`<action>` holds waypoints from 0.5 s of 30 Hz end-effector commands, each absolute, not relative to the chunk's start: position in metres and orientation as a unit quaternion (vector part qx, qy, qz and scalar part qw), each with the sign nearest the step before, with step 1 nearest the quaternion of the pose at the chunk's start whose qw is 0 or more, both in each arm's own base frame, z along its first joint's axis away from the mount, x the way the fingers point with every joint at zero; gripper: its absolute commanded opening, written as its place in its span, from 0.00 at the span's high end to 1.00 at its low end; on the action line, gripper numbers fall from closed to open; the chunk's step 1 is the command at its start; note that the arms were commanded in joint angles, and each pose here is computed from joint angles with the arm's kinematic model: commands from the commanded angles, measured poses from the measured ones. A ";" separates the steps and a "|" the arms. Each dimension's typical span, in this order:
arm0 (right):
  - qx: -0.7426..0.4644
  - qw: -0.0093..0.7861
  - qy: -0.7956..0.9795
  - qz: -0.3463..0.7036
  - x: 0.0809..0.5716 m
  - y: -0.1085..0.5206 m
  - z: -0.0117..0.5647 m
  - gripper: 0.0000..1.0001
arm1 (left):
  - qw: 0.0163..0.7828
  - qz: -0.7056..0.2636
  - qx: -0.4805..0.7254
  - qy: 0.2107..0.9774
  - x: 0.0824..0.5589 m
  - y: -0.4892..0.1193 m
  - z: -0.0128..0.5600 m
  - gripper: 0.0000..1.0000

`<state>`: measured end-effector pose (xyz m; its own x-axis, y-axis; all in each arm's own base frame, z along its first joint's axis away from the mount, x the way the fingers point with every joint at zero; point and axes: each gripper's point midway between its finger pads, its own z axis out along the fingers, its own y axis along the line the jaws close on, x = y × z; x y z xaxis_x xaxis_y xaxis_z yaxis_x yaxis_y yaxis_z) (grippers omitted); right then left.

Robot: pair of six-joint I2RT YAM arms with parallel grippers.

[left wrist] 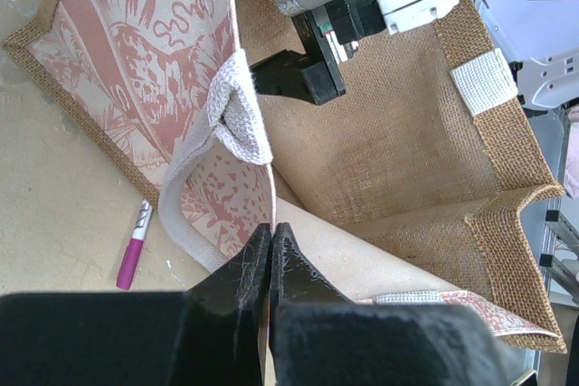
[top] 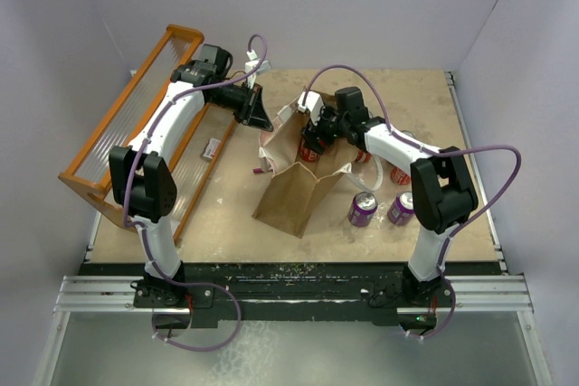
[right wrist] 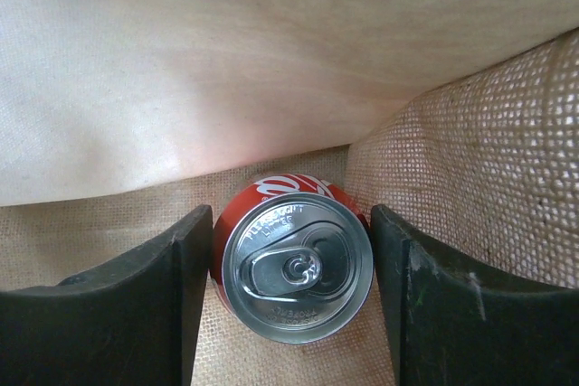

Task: Place the beverage into the canvas bag
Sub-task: Place the drink in the canvas bag.

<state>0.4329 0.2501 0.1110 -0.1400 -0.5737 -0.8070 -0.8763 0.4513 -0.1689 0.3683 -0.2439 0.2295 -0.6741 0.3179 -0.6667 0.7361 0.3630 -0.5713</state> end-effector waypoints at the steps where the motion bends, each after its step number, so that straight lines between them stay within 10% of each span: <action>1: -0.487 0.437 0.740 0.155 0.447 0.242 0.114 0.39 | 0.245 -0.449 0.347 0.786 0.365 -0.241 0.241 1.00; 15: -0.485 0.494 0.695 0.191 0.456 0.285 0.156 0.81 | 0.245 -0.446 0.351 0.786 0.364 -0.242 0.239 1.00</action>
